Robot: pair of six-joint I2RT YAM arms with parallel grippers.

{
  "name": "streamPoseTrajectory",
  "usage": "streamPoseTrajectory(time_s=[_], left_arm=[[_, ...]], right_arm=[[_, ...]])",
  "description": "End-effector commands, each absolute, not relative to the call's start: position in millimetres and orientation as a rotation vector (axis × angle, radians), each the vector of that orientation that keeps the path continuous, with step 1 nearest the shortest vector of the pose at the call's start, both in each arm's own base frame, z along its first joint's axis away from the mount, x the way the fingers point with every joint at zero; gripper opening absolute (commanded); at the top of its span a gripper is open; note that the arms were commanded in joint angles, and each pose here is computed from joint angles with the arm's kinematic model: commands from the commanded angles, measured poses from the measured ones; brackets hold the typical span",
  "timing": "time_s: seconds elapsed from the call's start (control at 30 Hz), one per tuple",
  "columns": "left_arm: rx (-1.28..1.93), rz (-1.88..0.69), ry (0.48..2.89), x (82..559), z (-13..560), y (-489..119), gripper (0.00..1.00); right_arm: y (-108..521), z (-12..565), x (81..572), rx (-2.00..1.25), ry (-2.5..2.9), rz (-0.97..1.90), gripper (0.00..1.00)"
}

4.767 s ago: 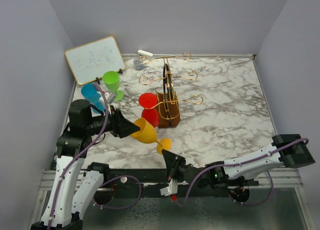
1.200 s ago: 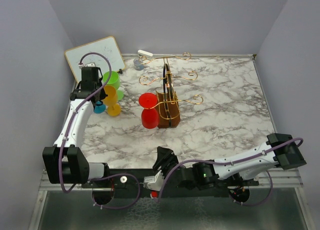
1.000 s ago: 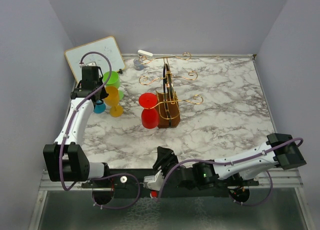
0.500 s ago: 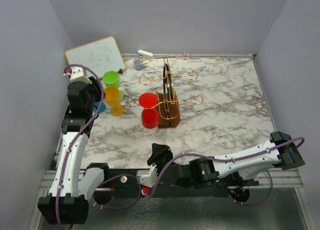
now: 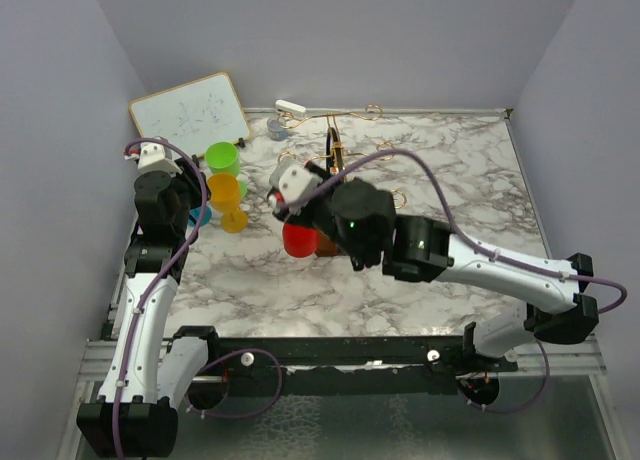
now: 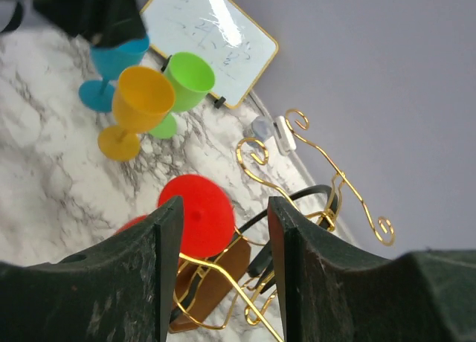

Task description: Take the wine glass off the wine glass rack

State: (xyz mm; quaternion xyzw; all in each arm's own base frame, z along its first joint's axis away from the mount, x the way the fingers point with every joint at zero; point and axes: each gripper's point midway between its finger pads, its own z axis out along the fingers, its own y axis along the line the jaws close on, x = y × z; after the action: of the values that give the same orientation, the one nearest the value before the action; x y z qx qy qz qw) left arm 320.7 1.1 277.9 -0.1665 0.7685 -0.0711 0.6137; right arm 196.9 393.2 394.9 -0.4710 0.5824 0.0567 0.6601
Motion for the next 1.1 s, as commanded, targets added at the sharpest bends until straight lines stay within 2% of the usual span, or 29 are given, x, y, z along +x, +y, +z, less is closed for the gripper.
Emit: streamPoseTrajectory(time_s=[0.0, 0.17, 0.3, 0.4, 0.57, 0.73, 0.8, 0.97, 1.07], left_arm=[[-0.401, -0.169, 1.748, 321.5, 281.4, 3.0, 0.4], [-0.39, -0.205, 1.762, 323.5, 278.9, -3.0, 0.4], [-0.384, -0.214, 1.763, 322.8, 278.8, -4.7, 0.4], [-0.378, -0.224, 1.763, 322.3, 279.5, -6.3, 0.4], [-0.375, -0.232, 1.763, 321.6, 280.0, -7.7, 0.4], [-0.374, -0.234, 1.762, 321.3, 280.8, -8.0, 0.4], [-0.374, -0.234, 1.763, 320.9, 280.3, -8.0, 0.4], [-0.374, -0.23, 1.766, 319.7, 279.1, -7.6, 0.4], [-0.375, -0.23, 1.763, 319.4, 280.1, -7.4, 0.4]], right_arm=[[407.4, 423.0, 205.6, -0.98, 1.495, 0.465, 0.49], [416.5, 424.1, 216.9, -0.978, 1.709, 0.79, 0.49], [406.0, 408.6, 222.8, -0.96, 1.862, 1.115, 0.41], [390.3, 399.9, 226.3, -0.908, 1.904, 1.236, 0.39], [374.5, 388.1, 228.4, -0.853, 1.962, 1.267, 0.44], [364.8, 365.6, 237.1, -0.769, 2.095, 1.349, 0.35], [362.9, 360.7, 242.0, -0.732, 2.117, 1.335, 0.35], [358.8, 354.3, 250.3, -0.674, 2.141, 1.285, 0.38], [359.1, 347.7, 254.5, -0.66, 2.165, 1.263, 0.45]])
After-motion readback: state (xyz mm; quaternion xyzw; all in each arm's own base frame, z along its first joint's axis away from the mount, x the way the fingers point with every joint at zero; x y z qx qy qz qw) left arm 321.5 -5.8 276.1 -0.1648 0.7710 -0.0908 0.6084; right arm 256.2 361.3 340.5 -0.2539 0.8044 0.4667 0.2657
